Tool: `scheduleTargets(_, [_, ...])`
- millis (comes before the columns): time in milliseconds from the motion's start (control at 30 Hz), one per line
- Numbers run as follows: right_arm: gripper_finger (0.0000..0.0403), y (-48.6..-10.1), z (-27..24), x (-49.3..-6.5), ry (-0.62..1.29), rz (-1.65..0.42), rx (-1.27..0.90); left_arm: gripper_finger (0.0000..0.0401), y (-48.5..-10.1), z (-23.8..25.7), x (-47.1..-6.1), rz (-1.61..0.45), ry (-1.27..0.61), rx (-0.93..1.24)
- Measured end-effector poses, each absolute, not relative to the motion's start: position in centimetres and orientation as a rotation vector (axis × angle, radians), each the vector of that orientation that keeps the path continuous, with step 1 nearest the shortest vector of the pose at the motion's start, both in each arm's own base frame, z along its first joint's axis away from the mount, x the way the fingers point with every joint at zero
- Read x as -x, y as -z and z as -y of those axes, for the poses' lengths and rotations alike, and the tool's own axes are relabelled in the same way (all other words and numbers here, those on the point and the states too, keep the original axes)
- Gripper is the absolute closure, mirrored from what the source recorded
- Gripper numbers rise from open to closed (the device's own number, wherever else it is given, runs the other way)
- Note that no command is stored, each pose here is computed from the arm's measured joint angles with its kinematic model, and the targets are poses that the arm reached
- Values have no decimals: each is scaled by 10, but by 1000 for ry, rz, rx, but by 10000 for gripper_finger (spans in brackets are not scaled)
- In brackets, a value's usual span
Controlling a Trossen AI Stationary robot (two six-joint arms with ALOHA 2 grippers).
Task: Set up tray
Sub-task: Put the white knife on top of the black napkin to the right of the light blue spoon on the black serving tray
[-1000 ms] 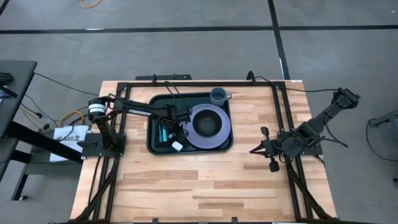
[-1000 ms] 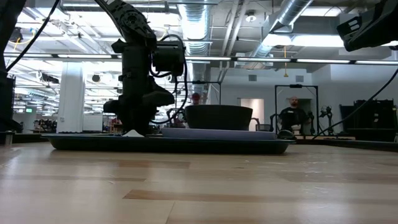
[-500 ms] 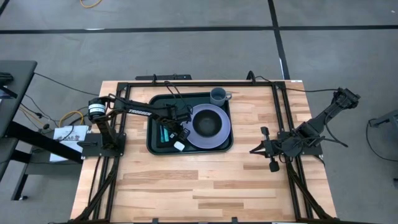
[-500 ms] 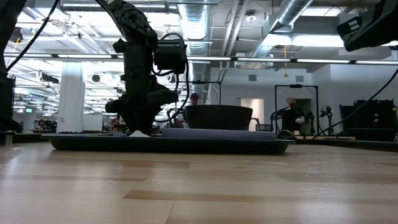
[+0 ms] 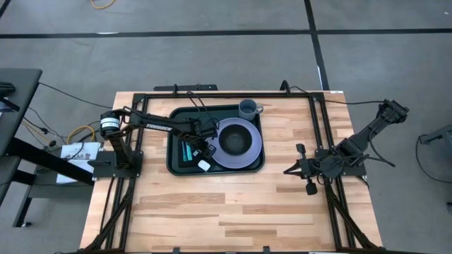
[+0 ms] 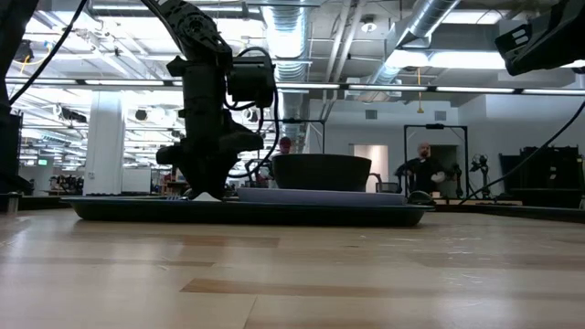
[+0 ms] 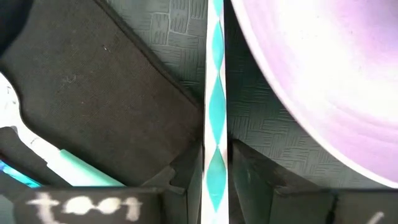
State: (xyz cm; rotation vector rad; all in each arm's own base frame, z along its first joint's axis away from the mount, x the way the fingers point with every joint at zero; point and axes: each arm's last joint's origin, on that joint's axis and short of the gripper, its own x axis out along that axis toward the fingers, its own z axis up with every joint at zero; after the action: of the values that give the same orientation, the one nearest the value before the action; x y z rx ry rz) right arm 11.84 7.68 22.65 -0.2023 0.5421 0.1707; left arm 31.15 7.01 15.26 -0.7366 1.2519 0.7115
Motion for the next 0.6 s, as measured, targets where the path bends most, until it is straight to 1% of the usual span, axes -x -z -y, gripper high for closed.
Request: scheduleTargets(600, [398,-226,-77,-118,-171,-542,202,328,-152,-69,-309,-1283,-710,747])
